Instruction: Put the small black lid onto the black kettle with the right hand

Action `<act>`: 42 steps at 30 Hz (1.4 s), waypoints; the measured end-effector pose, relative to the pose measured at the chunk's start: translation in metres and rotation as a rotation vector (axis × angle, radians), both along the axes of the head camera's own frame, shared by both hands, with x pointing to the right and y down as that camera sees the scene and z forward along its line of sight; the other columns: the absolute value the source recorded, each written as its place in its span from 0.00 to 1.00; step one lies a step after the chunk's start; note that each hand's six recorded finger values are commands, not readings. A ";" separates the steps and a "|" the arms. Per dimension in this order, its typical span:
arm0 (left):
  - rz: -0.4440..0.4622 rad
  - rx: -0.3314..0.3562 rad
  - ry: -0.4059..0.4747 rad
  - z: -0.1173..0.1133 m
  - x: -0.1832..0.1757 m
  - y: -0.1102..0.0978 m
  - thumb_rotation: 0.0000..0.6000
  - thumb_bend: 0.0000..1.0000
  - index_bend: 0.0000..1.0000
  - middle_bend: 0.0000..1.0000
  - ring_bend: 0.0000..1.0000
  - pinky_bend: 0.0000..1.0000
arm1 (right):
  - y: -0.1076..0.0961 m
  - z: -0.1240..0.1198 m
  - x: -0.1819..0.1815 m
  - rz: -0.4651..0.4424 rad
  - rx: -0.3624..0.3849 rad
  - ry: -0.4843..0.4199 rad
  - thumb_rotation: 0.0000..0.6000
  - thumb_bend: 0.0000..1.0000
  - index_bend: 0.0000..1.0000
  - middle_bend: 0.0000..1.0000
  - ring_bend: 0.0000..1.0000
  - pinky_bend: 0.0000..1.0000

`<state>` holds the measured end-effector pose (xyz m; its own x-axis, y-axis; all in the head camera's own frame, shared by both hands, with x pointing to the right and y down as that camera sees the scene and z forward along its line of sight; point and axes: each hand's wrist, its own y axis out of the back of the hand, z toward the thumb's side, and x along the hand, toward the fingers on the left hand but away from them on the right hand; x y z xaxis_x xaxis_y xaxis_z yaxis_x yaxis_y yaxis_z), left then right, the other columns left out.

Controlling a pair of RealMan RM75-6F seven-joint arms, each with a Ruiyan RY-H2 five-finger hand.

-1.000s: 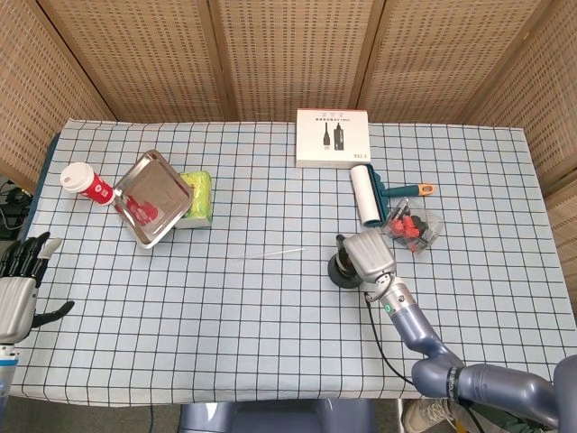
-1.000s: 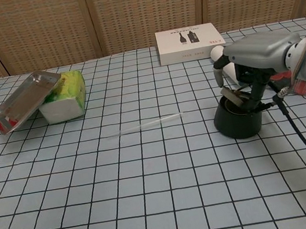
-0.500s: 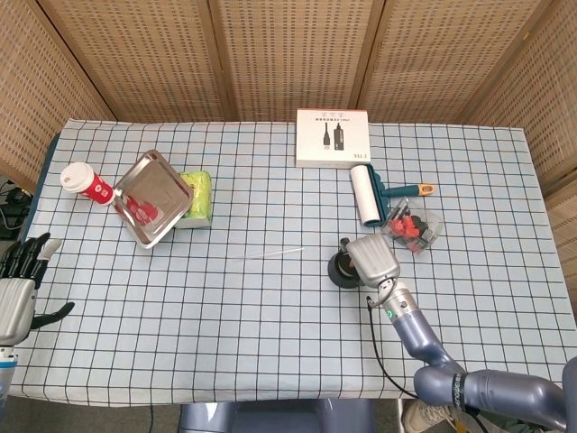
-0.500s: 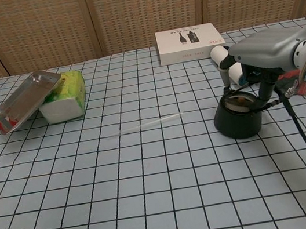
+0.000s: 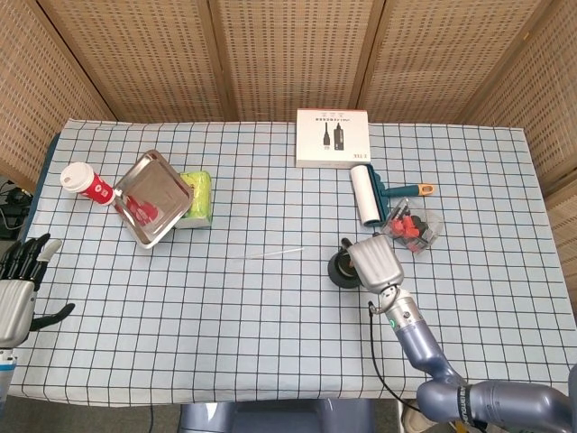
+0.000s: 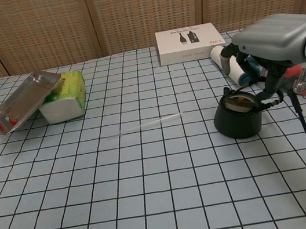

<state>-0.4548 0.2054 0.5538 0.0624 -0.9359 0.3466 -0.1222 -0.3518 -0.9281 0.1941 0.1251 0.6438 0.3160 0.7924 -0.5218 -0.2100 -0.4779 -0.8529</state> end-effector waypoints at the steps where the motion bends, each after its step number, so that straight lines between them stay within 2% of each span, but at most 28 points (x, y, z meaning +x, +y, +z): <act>1: 0.001 0.001 0.001 0.000 0.000 0.000 1.00 0.04 0.00 0.00 0.00 0.00 | 0.002 -0.002 0.000 0.000 0.004 0.000 1.00 0.36 0.36 0.33 0.39 0.31; 3: 0.001 0.004 0.004 -0.002 0.000 0.000 1.00 0.04 0.00 0.00 0.00 0.00 | 0.006 -0.005 0.000 -0.002 0.009 0.005 1.00 0.43 0.36 0.24 0.30 0.25; 7: 0.000 0.013 0.011 -0.005 0.000 0.001 1.00 0.04 0.00 0.00 0.00 0.00 | 0.016 -0.005 0.001 -0.013 0.009 0.029 1.00 0.51 0.38 0.18 0.24 0.22; 16: 0.012 0.012 0.013 -0.006 0.002 0.003 1.00 0.04 0.00 0.00 0.00 0.00 | 0.039 0.012 0.005 -0.009 -0.035 0.074 1.00 0.52 0.38 0.14 0.19 0.19; 24: 0.015 0.005 0.008 -0.003 0.004 0.003 1.00 0.04 0.00 0.00 0.00 0.00 | 0.039 0.017 0.007 0.002 -0.032 0.083 1.00 0.54 0.35 0.06 0.11 0.14; 42: 0.009 0.004 0.008 -0.003 0.002 0.003 1.00 0.04 0.00 0.00 0.00 0.00 | 0.043 0.030 0.001 0.004 -0.055 0.085 1.00 0.54 0.34 0.05 0.10 0.13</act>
